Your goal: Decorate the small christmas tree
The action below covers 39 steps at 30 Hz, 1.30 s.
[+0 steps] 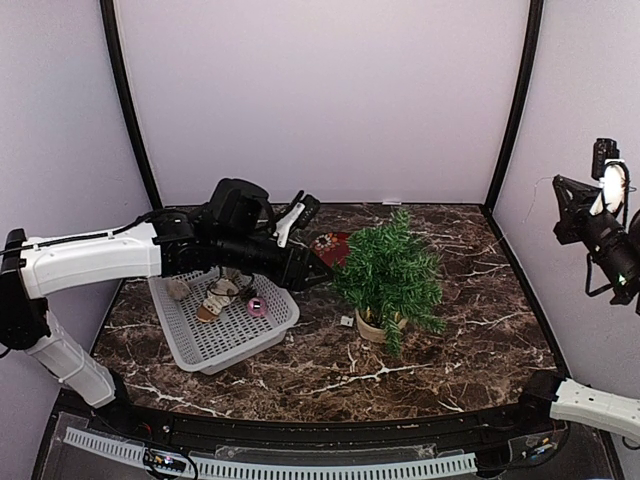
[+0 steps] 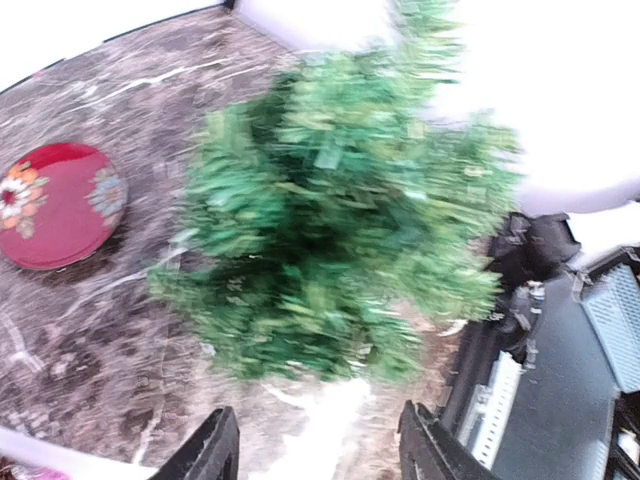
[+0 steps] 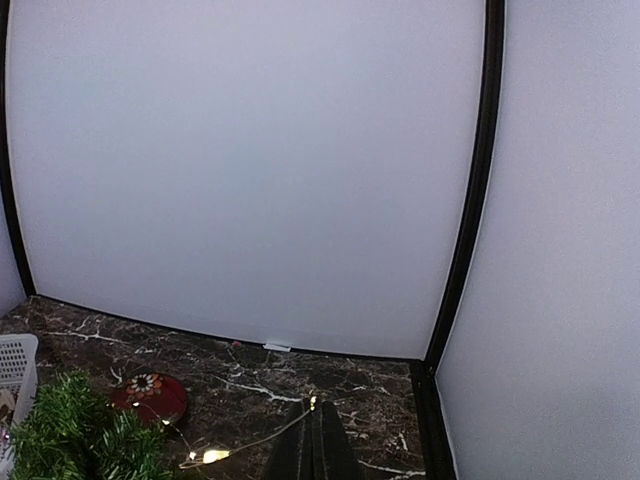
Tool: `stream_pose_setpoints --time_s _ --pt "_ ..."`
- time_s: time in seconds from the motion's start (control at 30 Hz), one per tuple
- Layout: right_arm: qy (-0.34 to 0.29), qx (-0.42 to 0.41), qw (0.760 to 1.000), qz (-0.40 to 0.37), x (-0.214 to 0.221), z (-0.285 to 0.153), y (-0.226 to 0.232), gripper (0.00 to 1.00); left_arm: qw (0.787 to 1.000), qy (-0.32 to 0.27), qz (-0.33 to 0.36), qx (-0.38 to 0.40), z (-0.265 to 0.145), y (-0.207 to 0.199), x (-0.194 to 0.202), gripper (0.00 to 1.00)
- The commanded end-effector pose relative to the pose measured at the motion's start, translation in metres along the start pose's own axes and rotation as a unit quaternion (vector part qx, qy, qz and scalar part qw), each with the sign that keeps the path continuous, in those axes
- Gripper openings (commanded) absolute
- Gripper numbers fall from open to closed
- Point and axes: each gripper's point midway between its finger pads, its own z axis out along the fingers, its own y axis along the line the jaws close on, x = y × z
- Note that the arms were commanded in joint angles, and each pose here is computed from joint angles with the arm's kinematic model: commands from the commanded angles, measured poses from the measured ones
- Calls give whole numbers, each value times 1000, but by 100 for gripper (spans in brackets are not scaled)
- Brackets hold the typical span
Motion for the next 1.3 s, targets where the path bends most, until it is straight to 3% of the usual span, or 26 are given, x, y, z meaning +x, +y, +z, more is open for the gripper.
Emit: stream_pose_setpoints --time_s 0.0,0.33,0.43,0.57,0.73,0.87,1.0,1.07,1.27 --pt "-27 35 999 16 -22 -13 -22 0 994 40 -20 -99 5 44 5 57" --pt "-33 41 999 8 -28 -14 -25 0 988 137 -23 -62 20 73 57 58" --pt "-34 49 998 6 -31 -16 -29 0 988 147 -21 -47 29 75 66 57" --pt "-35 56 998 1 -33 -16 -32 0 988 149 -23 -21 39 71 69 48" --pt "-38 63 997 -2 -36 -19 -36 0 988 151 -25 -16 48 73 72 47" --pt "-41 67 997 -1 -39 -21 -39 0 987 155 -24 -30 54 82 74 34" --pt "-44 71 997 0 -42 -25 -43 0 989 143 -19 -33 48 78 63 4" --pt "-46 73 996 1 -45 -28 -46 0 991 128 -14 -32 42 73 53 0" --pt "-35 70 997 -4 -43 -31 -47 0 997 81 -2 8 22 44 14 0"
